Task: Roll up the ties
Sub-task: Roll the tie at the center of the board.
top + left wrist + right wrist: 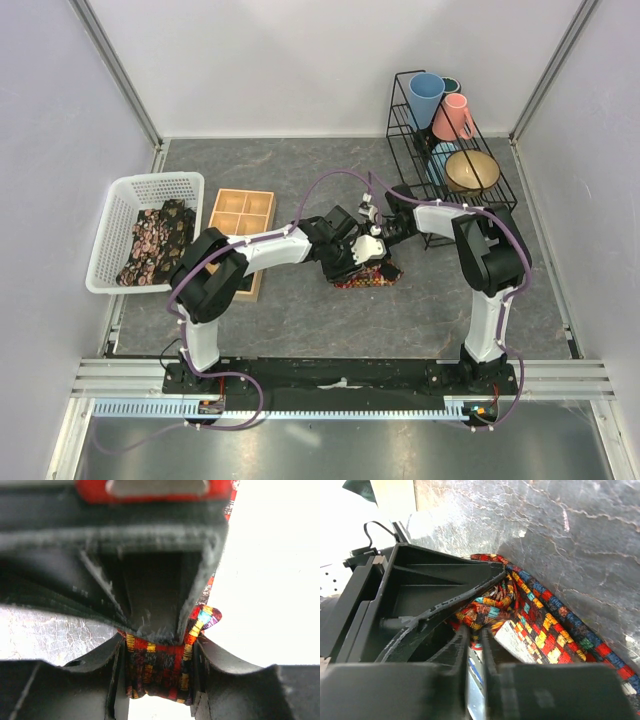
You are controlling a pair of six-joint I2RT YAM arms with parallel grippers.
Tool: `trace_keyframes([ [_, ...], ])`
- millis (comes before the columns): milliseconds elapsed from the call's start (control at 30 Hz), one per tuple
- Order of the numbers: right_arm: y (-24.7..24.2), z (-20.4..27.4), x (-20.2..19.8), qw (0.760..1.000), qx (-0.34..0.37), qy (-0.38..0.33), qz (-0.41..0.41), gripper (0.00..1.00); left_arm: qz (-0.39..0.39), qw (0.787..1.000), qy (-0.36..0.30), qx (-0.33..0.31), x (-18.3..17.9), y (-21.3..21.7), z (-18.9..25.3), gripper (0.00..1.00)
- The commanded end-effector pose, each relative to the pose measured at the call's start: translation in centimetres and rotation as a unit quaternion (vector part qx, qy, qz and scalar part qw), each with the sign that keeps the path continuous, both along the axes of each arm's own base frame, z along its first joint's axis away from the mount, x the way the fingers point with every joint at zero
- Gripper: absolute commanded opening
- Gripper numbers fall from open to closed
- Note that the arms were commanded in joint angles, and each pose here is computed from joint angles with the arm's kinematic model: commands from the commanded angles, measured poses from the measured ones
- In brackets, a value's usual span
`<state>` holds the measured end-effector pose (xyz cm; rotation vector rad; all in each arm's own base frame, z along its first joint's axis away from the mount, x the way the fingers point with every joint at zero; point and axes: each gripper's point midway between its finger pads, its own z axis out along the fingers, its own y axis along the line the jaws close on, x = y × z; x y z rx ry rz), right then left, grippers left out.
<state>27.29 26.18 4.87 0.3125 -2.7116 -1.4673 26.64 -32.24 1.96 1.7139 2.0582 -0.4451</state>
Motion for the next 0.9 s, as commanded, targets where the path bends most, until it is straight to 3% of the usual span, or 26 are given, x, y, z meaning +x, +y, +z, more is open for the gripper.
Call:
trace_keyframes([
  [0,-1.4,-3.3,-0.3,0.998,-0.064,-0.013,0.018,0.0,0.031,0.997,0.035,0.062,-1.4,2.8,-2.7,0.38],
  [133,-2.7,-4.6,-0.6,0.994,-0.1,-0.026,0.029,0.0,0.027,0.999,0.035,0.012,-1.5,1.4,-1.3,0.55],
  [167,-3.1,-4.8,-0.5,0.993,-0.109,-0.036,0.031,0.0,0.027,0.999,0.031,-0.009,-1.3,0.9,-0.8,0.61],
  [200,-3.7,-5.2,-0.2,0.991,-0.125,-0.043,0.029,0.0,0.025,0.999,0.021,-0.032,-1.1,0.4,0.4,0.73],
  [300,-4.9,-6.1,0.2,0.986,-0.157,-0.057,0.025,0.0,0.01,0.996,0.014,-0.088,-1.1,-1.0,1.9,0.88],
  [533,-6.3,-7.1,1.4,0.977,-0.199,-0.076,0.007,0.0,-0.005,0.985,-0.012,-0.17,-0.2,-3.1,4.5,0.89],
  [833,-6.6,-7.9,1.7,0.974,-0.213,-0.072,0.001,0.0,0.022,0.983,-0.001,-0.183,1.1,-4.3,2.8,0.89],
  [867,-6.5,-7.8,1.6,0.975,-0.212,-0.071,0.002,0.0,0.027,0.984,0.003,-0.175,1.2,-4.2,2.0,0.85],
])
